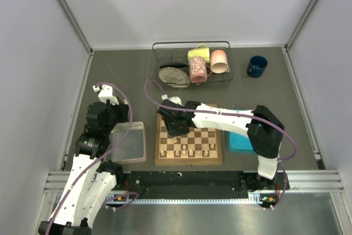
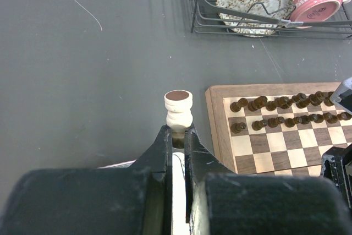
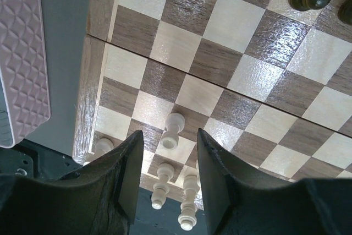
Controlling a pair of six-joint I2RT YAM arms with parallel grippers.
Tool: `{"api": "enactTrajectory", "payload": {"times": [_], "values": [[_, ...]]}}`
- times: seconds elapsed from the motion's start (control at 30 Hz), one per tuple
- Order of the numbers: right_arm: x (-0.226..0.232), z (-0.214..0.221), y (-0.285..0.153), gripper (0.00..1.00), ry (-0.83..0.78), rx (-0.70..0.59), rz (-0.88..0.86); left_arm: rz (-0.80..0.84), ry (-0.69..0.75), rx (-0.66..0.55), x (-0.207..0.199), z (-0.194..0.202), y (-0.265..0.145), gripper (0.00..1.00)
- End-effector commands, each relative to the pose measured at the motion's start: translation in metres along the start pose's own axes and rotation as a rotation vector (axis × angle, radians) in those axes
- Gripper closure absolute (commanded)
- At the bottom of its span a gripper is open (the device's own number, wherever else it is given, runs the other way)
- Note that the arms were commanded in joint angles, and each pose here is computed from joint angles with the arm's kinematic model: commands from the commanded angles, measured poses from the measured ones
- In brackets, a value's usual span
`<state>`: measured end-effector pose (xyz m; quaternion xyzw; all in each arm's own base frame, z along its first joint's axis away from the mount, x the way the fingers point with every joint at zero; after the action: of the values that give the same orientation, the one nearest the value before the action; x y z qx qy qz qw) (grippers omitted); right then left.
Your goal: Set up the chess pieces on the board
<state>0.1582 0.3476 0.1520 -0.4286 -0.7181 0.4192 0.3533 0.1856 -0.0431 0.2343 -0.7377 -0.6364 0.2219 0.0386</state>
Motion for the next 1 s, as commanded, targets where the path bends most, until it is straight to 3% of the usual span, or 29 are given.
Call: {"api": "enactTrajectory", "payload": {"times": [0.0,0.4,0.73,0.97], "values": [[0.002,-0.002,0.009,0.57,0.0,-0.009,-0.013,0.012,0.005,-0.028,-0.001,-0.006,0.0,1.0],[0.0,0.005,0.018,0.61,0.0,0.018,0.004,0.012,0.005,-0.028,-0.002,-0.006,-0.001,1.0],[0.0,0.005,0.016,0.71,-0.003,0.025,-0.006,0.01,0.005,-0.032,-0.001,-0.006,-0.001,1.0],[-0.002,0.006,0.009,0.7,-0.001,0.026,-0.011,0.009,0.007,-0.031,-0.001,-0.006,-0.001,1.0]]}}
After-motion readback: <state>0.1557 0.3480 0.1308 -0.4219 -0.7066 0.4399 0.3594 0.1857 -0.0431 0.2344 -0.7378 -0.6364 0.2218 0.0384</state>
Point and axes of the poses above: each gripper's point midway between its finger pads, its own y axis out along the fingers, its own x axis along the line the jaws close on, z = x × y, the point moved 8 cm from there along -y, back along the fingers, and after that the axes turned 3 degrees about -y, right-handed, at the moved point
